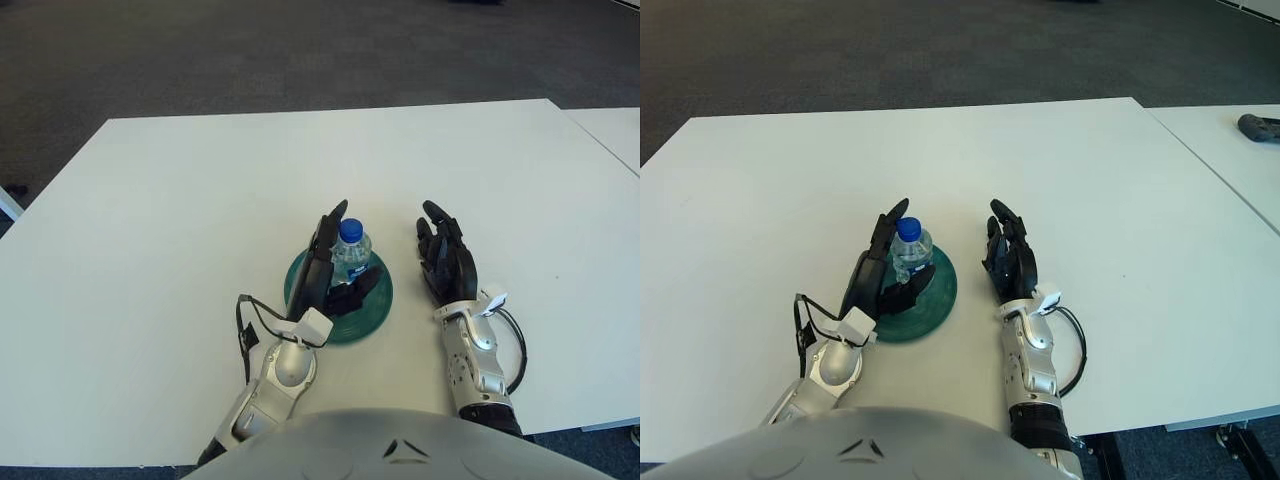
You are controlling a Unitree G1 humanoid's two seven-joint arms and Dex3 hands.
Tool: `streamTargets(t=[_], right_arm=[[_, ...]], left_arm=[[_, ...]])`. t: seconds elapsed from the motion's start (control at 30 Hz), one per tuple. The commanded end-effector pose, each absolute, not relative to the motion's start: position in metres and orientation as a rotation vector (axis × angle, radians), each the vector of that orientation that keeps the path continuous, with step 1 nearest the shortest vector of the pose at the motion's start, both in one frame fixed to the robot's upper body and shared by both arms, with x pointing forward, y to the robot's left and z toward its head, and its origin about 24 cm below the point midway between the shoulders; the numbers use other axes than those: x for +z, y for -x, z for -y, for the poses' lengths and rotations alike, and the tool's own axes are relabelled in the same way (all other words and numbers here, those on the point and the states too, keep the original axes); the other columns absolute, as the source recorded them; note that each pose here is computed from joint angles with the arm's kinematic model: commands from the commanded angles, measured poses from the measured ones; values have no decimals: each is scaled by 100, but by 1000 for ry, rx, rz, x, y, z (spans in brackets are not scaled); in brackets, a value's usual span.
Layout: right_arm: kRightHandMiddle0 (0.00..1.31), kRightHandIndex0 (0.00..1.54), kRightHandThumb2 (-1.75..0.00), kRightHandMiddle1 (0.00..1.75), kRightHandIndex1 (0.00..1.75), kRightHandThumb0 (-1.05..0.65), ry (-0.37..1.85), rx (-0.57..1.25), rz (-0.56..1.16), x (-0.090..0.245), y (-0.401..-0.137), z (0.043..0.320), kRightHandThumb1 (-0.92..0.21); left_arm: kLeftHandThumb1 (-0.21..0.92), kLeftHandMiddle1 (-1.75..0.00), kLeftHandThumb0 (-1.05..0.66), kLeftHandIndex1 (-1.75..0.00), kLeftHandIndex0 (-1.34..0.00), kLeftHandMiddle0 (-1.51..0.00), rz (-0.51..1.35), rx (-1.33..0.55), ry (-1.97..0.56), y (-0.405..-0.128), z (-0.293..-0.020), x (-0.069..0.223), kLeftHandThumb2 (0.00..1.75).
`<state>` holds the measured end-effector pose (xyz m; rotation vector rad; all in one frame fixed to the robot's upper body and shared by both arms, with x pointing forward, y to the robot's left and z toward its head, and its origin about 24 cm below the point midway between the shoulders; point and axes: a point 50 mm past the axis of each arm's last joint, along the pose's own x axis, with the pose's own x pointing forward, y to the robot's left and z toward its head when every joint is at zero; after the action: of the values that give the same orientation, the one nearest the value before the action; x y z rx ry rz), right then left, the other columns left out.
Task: Put the bottle into the plate.
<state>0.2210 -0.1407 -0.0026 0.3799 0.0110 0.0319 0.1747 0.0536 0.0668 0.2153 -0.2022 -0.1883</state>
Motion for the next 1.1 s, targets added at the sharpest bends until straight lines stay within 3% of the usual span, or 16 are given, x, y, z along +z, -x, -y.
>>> streamTargets(t=[0.0,0.27,0.7,1.07], right_arm=[[0,40,-64,64,0,-72,-389,22,-116,-20,-213,138,-92],[0,40,-64,64,0,-72,-389,22,-117,-20,-214,139,-92],[0,40,-64,64,0,-72,-389,22,-117,-21,-214,139,-92],[0,40,-64,64,0,-72,-389,22,-117,-21,-214,139,-92]], left_arm=[[92,-6,-103,-1,0,-9,208,-202,-159,-167,-44,82,52],[92,0,-105,0,0,0,217,-131,-260,-167,-56,83,62],[92,0,-105,0,0,0,244,-56,-364,-169,-66,81,55],[92,0,-105,0,0,0,223,38,-237,-173,-86,68,83]])
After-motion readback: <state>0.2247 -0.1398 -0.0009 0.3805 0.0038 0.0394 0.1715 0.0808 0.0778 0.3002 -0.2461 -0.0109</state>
